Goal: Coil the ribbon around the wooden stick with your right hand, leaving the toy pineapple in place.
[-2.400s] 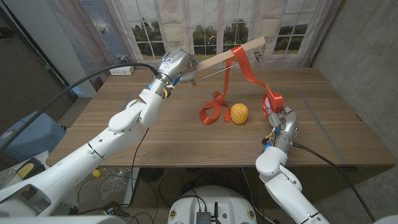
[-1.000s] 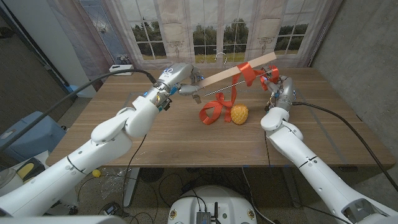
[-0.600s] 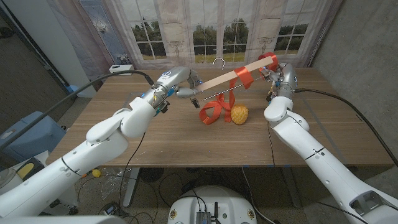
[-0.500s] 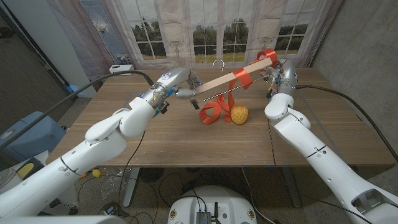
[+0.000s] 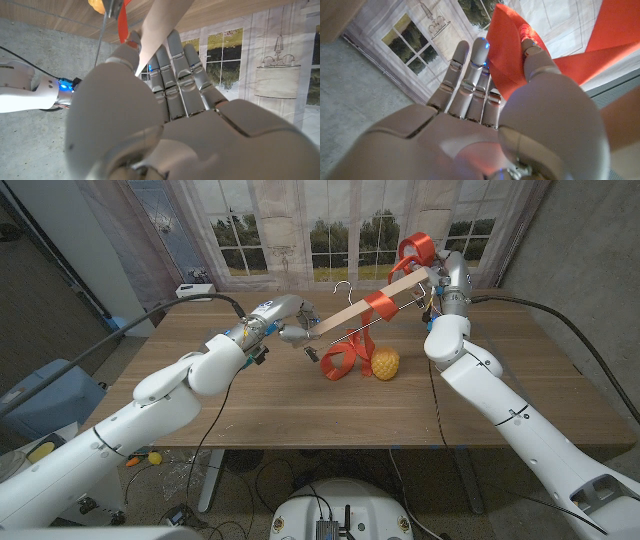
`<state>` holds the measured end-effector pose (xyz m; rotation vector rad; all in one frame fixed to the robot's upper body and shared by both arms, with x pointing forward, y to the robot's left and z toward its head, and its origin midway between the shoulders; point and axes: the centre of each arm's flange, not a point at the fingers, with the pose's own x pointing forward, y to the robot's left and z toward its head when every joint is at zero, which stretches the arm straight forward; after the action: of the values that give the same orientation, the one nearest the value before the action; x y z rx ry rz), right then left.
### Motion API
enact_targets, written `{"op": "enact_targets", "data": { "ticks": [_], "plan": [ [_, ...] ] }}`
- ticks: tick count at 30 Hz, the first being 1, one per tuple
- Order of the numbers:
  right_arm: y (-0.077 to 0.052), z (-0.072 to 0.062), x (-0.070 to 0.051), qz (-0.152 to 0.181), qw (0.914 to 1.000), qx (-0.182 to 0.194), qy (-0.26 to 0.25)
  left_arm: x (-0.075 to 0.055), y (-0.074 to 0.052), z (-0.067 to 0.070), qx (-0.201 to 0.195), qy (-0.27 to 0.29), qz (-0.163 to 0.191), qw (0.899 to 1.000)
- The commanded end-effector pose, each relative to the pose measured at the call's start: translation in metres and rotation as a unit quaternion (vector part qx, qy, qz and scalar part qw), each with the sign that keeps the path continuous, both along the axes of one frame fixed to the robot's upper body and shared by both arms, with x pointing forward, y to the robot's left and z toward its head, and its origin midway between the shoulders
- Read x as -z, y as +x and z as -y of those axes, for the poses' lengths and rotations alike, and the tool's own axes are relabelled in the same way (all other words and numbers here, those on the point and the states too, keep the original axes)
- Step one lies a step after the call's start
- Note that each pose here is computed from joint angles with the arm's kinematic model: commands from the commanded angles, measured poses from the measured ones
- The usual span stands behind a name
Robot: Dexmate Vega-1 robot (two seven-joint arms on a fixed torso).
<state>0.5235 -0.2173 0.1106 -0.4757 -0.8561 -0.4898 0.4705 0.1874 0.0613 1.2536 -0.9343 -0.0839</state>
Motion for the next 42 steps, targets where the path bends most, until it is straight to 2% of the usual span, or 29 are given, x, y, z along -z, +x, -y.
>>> {"op": "enact_targets", "data": {
  "ticks": [1, 12, 21, 27, 28, 35, 42],
  "plan": [
    [-0.020, -0.021, -0.024, 0.041, 0.9980, -0.032, -0.037, 0.001, 0.011, 0.000, -0.010, 0.015, -0.031, 0.999],
    [-0.016, -0.009, -0.026, 0.040, 0.9988, -0.019, -0.023, -0.001, 0.014, -0.003, -0.022, 0.021, -0.035, 0.999],
    [-0.022, -0.006, -0.033, 0.057, 0.9980, -0.011, -0.024, -0.007, 0.019, 0.000, -0.042, 0.038, -0.030, 0.998],
    [-0.026, -0.004, -0.037, 0.064, 0.9976, -0.006, -0.026, -0.007, 0.026, 0.001, -0.081, 0.057, -0.022, 0.995],
    [-0.026, -0.004, -0.038, 0.067, 0.9974, -0.005, -0.026, -0.007, 0.028, 0.001, -0.097, 0.060, -0.015, 0.993],
    [-0.027, -0.004, -0.041, 0.081, 0.9963, -0.012, -0.028, -0.011, 0.034, 0.000, -0.127, 0.052, -0.008, 0.990],
    [-0.036, -0.014, -0.036, 0.112, 0.9920, -0.036, -0.045, -0.017, 0.038, 0.002, -0.141, 0.047, -0.005, 0.989]
  ]
}}
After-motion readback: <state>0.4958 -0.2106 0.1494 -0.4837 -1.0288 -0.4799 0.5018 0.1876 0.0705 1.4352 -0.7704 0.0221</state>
